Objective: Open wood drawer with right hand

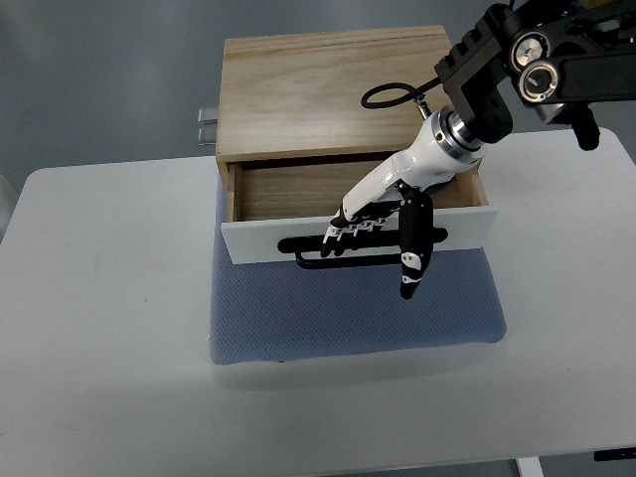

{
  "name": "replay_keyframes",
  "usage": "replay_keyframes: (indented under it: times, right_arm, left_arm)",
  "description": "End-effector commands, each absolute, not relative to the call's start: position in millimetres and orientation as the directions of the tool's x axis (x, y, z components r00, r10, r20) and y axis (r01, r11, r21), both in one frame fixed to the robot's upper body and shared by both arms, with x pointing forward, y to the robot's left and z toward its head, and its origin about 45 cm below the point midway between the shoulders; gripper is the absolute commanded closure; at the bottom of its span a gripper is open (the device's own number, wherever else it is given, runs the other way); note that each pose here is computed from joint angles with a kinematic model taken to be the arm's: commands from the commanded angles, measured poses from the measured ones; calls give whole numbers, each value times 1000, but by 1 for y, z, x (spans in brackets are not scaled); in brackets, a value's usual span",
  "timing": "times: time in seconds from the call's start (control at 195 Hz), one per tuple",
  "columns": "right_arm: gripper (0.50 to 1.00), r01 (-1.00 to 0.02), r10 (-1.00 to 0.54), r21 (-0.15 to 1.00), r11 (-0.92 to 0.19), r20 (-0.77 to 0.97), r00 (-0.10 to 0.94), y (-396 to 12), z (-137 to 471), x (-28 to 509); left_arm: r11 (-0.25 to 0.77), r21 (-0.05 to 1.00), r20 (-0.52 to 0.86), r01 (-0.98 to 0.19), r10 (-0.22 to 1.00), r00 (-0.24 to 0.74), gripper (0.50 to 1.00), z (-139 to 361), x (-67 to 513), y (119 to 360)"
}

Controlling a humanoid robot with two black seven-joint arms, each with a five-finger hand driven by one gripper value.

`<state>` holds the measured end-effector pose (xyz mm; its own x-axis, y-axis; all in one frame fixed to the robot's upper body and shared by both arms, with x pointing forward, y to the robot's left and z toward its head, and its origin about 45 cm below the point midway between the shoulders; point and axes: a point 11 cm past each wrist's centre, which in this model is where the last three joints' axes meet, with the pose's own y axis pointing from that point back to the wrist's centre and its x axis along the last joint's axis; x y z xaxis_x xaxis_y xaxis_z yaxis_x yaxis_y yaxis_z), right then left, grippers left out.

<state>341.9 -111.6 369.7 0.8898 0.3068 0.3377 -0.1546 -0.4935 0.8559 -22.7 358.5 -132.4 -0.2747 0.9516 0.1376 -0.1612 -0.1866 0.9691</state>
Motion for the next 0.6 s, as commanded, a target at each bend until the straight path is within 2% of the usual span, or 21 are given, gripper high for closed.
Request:
replay_keyframes:
  times: [0.0,0.123,0.278,0.442,0.529,0.535,0.596]
  right_arm:
    - [558,-153,308,855,-496,338,889,-111,370,341]
    - [558,-156,305,852,-499,341,889,-112,371,342]
    - [556,-169,300,799,-577,399,866,-94,398,340]
    - [556,-202,235,680,-704,492,838,-78,449,339]
    - [556,-215,207,654,-725,505,838,-80,459,341]
    - [556,-251,154,620,-743,524,838,-89,471,348]
    - [556,-313,66,559,-767,554,830,-105,490,363]
  left_arm:
    - [-187,969,138,-161,951,-276,500,-132,-23,359]
    - [-186,969,137,-161,952,-275,500,-132,-23,358]
    - [-187,969,138,-161,952,-275,500,-132,-23,359]
    - [-186,969,137,-161,952,-275,500,-132,-23,358]
    - [-187,969,138,-161,952,-275,500,-132,-23,359]
    - [-186,969,137,-161,952,-275,500,-132,-23,358]
    - [-186,969,137,-161,952,-275,500,-132,-23,358]
